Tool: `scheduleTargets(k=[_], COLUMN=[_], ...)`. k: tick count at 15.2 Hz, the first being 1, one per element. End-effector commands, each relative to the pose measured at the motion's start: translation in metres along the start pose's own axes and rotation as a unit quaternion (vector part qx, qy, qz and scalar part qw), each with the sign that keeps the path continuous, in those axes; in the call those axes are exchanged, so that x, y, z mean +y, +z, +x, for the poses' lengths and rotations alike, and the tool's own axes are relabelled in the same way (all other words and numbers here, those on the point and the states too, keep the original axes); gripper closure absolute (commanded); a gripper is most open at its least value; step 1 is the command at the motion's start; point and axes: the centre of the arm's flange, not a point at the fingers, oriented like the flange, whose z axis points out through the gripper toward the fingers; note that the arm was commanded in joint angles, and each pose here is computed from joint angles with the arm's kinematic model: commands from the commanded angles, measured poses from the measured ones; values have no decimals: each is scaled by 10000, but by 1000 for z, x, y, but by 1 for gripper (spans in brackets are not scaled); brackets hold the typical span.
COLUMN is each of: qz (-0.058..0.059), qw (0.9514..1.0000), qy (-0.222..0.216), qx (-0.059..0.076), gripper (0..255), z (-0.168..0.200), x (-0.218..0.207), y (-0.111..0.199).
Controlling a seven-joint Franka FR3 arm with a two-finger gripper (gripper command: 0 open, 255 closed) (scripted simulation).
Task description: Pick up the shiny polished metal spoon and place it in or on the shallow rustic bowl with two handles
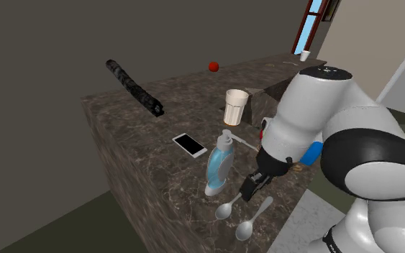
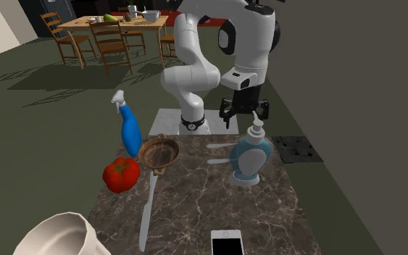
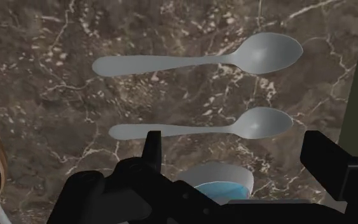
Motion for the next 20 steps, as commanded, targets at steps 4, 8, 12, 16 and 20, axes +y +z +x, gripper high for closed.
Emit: scheduleTargets(k=[4, 8, 12, 16, 20], qz=[-116, -159, -159, -159, -159], qw=[9994, 9989, 9989, 9989, 9989], qy=[-215, -292, -292, -292, -292], qx=[237, 316, 316, 315, 316], gripper=[0, 0, 0, 0, 0], z=[-27, -36, -35, -34, -34], x=[-45, -62, -61, -61, -61], y=[46, 73, 94, 103, 103])
